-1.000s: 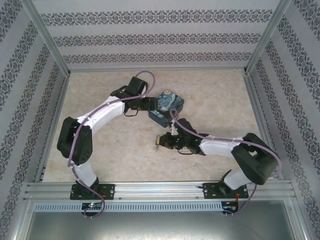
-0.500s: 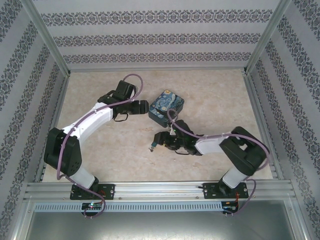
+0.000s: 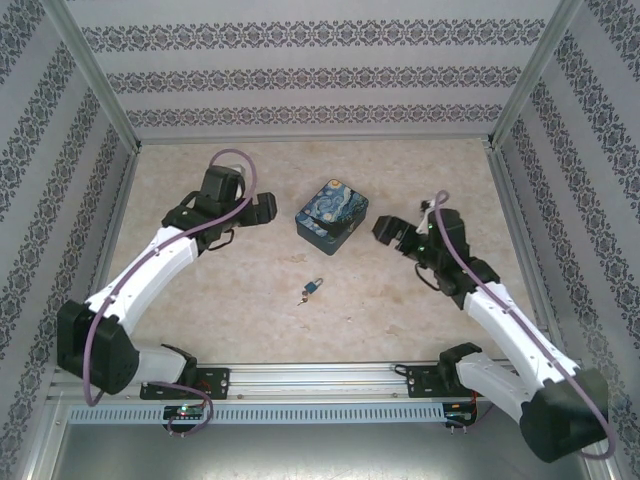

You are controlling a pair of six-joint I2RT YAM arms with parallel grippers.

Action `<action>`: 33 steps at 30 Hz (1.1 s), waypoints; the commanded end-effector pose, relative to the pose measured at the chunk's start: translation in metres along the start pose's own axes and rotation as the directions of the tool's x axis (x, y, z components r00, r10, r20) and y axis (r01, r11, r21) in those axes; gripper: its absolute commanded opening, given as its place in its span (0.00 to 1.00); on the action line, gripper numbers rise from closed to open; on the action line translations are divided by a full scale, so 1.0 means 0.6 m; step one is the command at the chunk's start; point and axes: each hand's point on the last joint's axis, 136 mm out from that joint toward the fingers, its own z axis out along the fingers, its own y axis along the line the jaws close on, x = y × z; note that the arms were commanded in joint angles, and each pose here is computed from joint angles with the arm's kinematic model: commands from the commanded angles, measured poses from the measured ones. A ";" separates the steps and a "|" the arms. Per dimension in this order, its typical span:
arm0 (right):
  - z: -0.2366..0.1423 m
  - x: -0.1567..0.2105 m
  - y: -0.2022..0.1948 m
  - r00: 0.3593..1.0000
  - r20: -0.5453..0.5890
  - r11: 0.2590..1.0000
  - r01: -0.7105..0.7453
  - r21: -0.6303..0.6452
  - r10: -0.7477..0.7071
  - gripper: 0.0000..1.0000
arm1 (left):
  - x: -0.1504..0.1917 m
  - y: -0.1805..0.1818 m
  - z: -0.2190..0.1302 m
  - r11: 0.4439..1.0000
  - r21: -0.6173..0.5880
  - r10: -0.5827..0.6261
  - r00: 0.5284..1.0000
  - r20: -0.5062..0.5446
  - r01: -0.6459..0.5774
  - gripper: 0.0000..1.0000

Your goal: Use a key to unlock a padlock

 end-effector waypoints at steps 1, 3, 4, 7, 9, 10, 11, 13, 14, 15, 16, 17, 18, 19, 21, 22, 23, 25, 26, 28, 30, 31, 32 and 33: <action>-0.044 -0.064 -0.092 0.985 0.134 0.951 0.065 0.301 -0.110 0.98 | -0.051 0.038 -0.026 0.995 -0.102 0.022 0.987 0.161 -0.006 1.00; -0.064 -0.109 -0.120 0.958 0.240 0.918 0.055 0.393 -0.160 0.98 | -0.067 0.055 -0.041 0.989 -0.149 0.054 0.969 0.242 -0.018 1.00; -0.069 -0.123 -0.128 0.945 0.268 0.905 0.058 0.421 -0.185 0.98 | -0.071 0.062 -0.047 0.985 -0.168 0.070 0.959 0.274 -0.024 1.00; -0.064 -0.147 -0.147 0.910 0.278 0.855 0.137 0.500 -0.308 0.98 | -0.085 0.082 -0.079 0.979 -0.201 0.096 0.910 0.404 -0.014 1.00; -0.053 -0.150 -0.161 0.903 0.247 0.822 0.171 0.543 -0.351 0.98 | -0.086 0.102 -0.097 0.972 -0.235 0.100 0.874 0.476 0.016 1.00; -0.046 -0.150 -0.168 0.903 0.231 0.813 0.184 0.553 -0.362 0.98 | -0.087 0.110 -0.103 0.968 -0.251 0.106 0.862 0.496 0.025 1.00; -0.035 -0.148 -0.173 0.900 0.215 0.805 0.206 0.557 -0.379 0.98 | -0.085 0.121 -0.107 0.961 -0.275 0.121 0.856 0.502 0.026 1.00; -0.019 -0.147 -0.186 0.893 0.218 0.793 0.211 0.571 -0.394 0.98 | -0.077 0.142 -0.103 0.942 -0.334 0.166 0.862 0.479 0.004 0.99; -0.012 -0.146 -0.192 0.886 0.225 0.789 0.216 0.575 -0.406 0.98 | -0.074 0.156 -0.097 0.932 -0.362 0.180 0.865 0.469 0.002 1.00; -0.005 -0.146 -0.196 0.879 0.235 0.787 0.218 0.577 -0.416 0.98 | -0.070 0.170 -0.092 0.925 -0.380 0.185 0.865 0.466 0.007 1.00; -0.002 -0.147 -0.201 0.874 0.245 0.784 0.214 0.582 -0.421 0.98 | -0.066 0.181 -0.085 0.921 -0.391 0.191 0.867 0.461 0.005 1.00; 0.003 -0.146 -0.206 0.868 0.252 0.779 0.213 0.589 -0.428 0.98 | -0.061 0.195 -0.079 0.913 -0.408 0.196 0.867 0.459 0.010 1.00; 0.008 -0.146 -0.211 0.862 0.257 0.775 0.215 0.595 -0.437 0.98 | -0.054 0.209 -0.070 0.905 -0.425 0.198 0.870 0.451 0.014 1.00; 0.013 -0.146 -0.213 0.858 0.259 0.772 0.219 0.597 -0.443 0.98 | -0.048 0.219 -0.061 0.901 -0.434 0.201 0.872 0.445 0.014 1.00; 0.026 -0.143 -0.222 0.854 0.240 0.758 0.238 0.608 -0.461 0.98 | -0.031 0.241 -0.040 0.889 -0.457 0.202 0.880 0.429 0.019 1.00; 0.031 -0.141 -0.228 0.855 0.229 0.747 0.241 0.620 -0.466 0.98 | -0.022 0.248 -0.029 0.884 -0.467 0.209 0.884 0.419 0.012 1.00; 0.035 -0.142 -0.234 0.852 0.221 0.734 0.244 0.634 -0.474 0.98 | -0.013 0.256 -0.018 0.880 -0.475 0.208 0.884 0.419 0.018 1.00; 0.043 -0.141 -0.242 0.843 0.214 0.717 0.255 0.649 -0.493 0.98 | 0.005 0.274 0.003 0.871 -0.490 0.204 0.890 0.408 0.025 0.99; 0.047 -0.142 -0.243 0.837 0.219 0.715 0.258 0.650 -0.501 0.98 | 0.014 0.284 0.013 0.868 -0.495 0.200 0.892 0.406 0.031 1.00; 0.059 -0.139 -0.240 0.809 0.223 0.713 0.305 0.632 -0.544 0.98 | 0.027 0.298 0.037 0.864 -0.503 0.193 0.900 0.390 0.032 1.00; 0.070 -0.134 -0.235 0.776 0.261 0.726 0.335 0.601 -0.574 0.98 | 0.036 0.303 0.062 0.867 -0.498 0.212 0.909 0.360 -0.005 1.00; 0.078 -0.122 -0.241 0.779 0.258 0.733 0.343 0.587 -0.571 0.98 | 0.040 0.304 0.076 0.879 -0.476 0.216 0.909 0.356 -0.022 1.00; 0.083 -0.114 -0.244 0.770 0.275 0.741 0.350 0.574 -0.576 0.98 | 0.043 0.305 0.083 0.887 -0.462 0.217 0.907 0.360 -0.029 1.00; 0.087 -0.106 -0.239 0.741 0.314 0.752 0.369 0.546 -0.593 0.98 | 0.043 0.307 0.086 0.893 -0.449 0.212 0.902 0.377 -0.023 1.00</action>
